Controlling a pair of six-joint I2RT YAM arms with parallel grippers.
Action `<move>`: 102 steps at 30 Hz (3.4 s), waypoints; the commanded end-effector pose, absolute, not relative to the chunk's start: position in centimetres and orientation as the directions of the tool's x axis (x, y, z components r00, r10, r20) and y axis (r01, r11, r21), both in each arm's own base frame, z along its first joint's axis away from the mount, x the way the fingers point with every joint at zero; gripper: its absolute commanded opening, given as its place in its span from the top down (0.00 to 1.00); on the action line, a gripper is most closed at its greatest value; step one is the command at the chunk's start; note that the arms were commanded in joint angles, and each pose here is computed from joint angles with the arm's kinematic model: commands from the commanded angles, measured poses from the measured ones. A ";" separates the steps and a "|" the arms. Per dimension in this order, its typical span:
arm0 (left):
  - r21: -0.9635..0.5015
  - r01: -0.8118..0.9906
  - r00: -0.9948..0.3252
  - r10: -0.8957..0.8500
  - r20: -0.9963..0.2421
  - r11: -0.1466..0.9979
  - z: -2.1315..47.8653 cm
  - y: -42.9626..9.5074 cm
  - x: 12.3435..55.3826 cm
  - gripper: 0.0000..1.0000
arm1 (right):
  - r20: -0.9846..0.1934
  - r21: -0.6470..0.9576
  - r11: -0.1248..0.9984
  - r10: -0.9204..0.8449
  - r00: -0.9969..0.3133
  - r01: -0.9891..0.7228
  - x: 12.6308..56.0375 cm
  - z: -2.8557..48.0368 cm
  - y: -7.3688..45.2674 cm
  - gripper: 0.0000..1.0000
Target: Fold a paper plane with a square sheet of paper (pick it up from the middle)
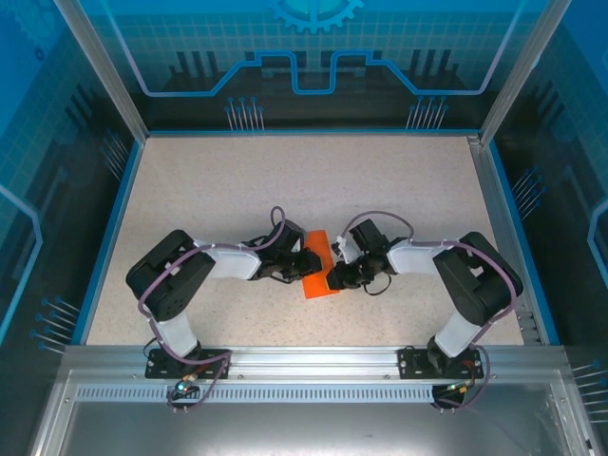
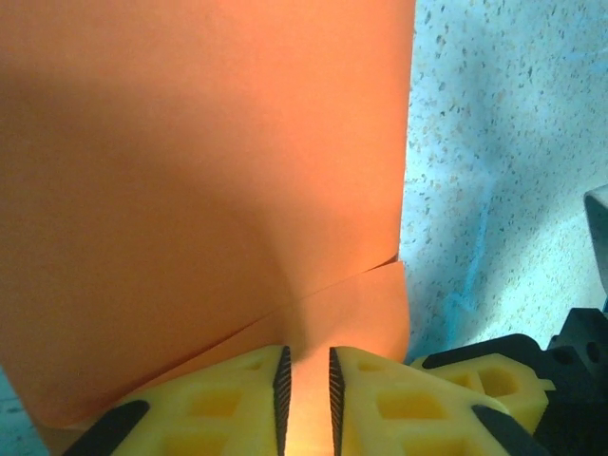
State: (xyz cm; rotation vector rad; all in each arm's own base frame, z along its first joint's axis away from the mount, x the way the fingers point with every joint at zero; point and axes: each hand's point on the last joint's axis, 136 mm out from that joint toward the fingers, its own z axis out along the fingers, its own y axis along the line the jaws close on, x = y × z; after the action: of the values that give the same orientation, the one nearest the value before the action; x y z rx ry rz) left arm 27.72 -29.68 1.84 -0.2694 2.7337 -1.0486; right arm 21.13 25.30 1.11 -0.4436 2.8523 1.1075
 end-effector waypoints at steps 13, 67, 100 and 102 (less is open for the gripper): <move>-0.752 -0.015 -0.955 -0.233 -0.185 0.659 5.8 -30.8 27.4 0.68 | -0.010 0.624 0.765 -0.196 -0.981 -0.159 18.8 -1.8 23.3 0.84; -0.557 -0.164 -0.915 -0.337 -0.222 0.814 -0.4 -23.7 27.7 0.71 | -0.084 0.560 0.786 -0.261 -0.962 -0.263 23.0 0.5 29.1 0.89; -0.584 -0.199 -0.861 -0.425 -0.280 0.787 2.1 -19.0 31.1 0.68 | -0.014 0.595 0.778 -0.241 -0.970 -0.202 20.2 -1.3 26.8 0.88; -0.612 -0.170 -0.867 -0.412 -0.279 0.773 3.3 -19.7 31.1 0.68 | -0.019 0.603 0.771 -0.241 -0.970 -0.204 20.3 -1.0 27.0 0.88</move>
State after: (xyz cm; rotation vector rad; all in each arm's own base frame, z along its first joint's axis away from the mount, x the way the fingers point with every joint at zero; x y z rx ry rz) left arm 31.20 -20.13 2.18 -0.4860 2.5649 -0.8527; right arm 23.08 29.31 1.03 -0.4523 2.8444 1.0797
